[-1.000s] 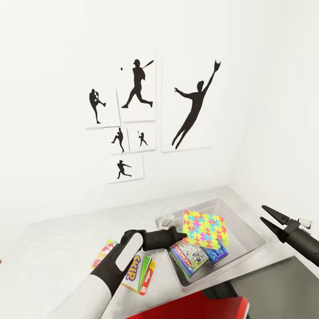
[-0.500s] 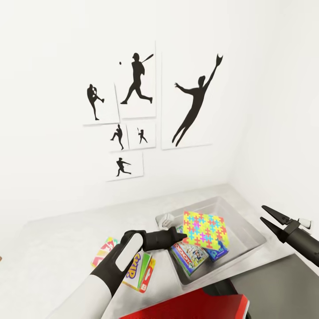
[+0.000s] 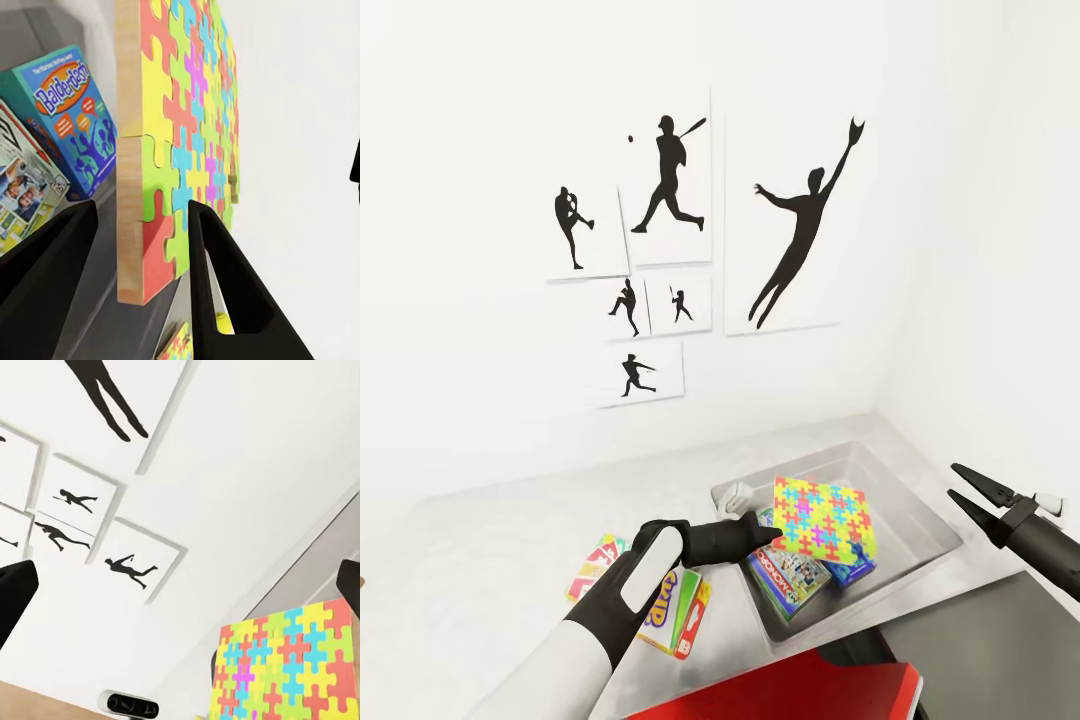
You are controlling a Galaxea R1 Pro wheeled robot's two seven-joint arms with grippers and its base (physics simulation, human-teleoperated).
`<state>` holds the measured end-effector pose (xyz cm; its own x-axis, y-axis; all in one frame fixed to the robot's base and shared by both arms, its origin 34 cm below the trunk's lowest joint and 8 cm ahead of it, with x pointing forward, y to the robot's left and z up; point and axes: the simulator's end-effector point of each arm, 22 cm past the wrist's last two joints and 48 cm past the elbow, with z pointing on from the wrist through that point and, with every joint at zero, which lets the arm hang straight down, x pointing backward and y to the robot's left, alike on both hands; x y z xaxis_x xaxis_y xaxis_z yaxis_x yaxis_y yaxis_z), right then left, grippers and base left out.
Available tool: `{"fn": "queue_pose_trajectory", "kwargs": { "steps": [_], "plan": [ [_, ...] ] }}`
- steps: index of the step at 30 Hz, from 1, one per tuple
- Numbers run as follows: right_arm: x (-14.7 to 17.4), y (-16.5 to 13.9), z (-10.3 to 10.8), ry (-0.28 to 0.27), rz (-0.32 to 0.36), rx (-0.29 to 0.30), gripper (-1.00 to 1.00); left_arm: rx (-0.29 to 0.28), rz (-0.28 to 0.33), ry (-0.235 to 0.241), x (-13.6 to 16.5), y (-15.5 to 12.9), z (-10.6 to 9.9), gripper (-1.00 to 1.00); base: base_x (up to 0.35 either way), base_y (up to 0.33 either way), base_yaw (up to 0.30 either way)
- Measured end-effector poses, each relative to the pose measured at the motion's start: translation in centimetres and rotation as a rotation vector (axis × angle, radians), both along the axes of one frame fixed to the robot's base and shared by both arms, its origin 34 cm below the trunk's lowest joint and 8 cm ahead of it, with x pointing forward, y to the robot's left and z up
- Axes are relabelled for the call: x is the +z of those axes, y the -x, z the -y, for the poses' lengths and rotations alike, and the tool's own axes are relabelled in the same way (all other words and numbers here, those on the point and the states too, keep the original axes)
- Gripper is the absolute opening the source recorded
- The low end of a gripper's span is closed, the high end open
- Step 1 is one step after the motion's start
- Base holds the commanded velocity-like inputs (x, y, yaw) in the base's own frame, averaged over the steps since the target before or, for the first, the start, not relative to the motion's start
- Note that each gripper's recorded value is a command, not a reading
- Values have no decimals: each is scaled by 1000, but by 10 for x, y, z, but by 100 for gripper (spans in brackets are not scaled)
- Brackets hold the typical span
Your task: Put all the toys in the child's room - the three board games (two on the bed and one on the table), the two jigsaw puzzles on the table, and the tennis ball on the table - inside the toy box on the table in the child's room.
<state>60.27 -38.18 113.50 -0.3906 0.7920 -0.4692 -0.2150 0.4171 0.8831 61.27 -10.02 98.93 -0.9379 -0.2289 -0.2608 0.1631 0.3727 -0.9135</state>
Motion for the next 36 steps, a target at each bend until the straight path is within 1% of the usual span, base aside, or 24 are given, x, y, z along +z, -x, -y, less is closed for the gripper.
{"fn": "queue_pose_trajectory", "kwargs": {
  "steps": [4,10,15,20,23,36],
  "plan": [
    [0,0,0,0,0,0,100,1,0,3,1,0,0,-100,0,0,0],
    [0,0,0,-2,0,-1,100,6,-9,31,7,-1,2,-100,0,0,0],
    [0,0,-1,-2,1,0,100,-15,-19,38,10,4,5,-100,0,0,0],
    [0,0,-1,-3,1,0,100,-40,4,68,31,4,9,-100,0,0,0],
    [0,0,-1,-4,1,0,100,-46,4,81,36,5,10,-100,0,0,0],
    [0,0,-1,-4,1,0,100,-49,5,87,39,6,11,-100,0,0,0]
  ]
}}
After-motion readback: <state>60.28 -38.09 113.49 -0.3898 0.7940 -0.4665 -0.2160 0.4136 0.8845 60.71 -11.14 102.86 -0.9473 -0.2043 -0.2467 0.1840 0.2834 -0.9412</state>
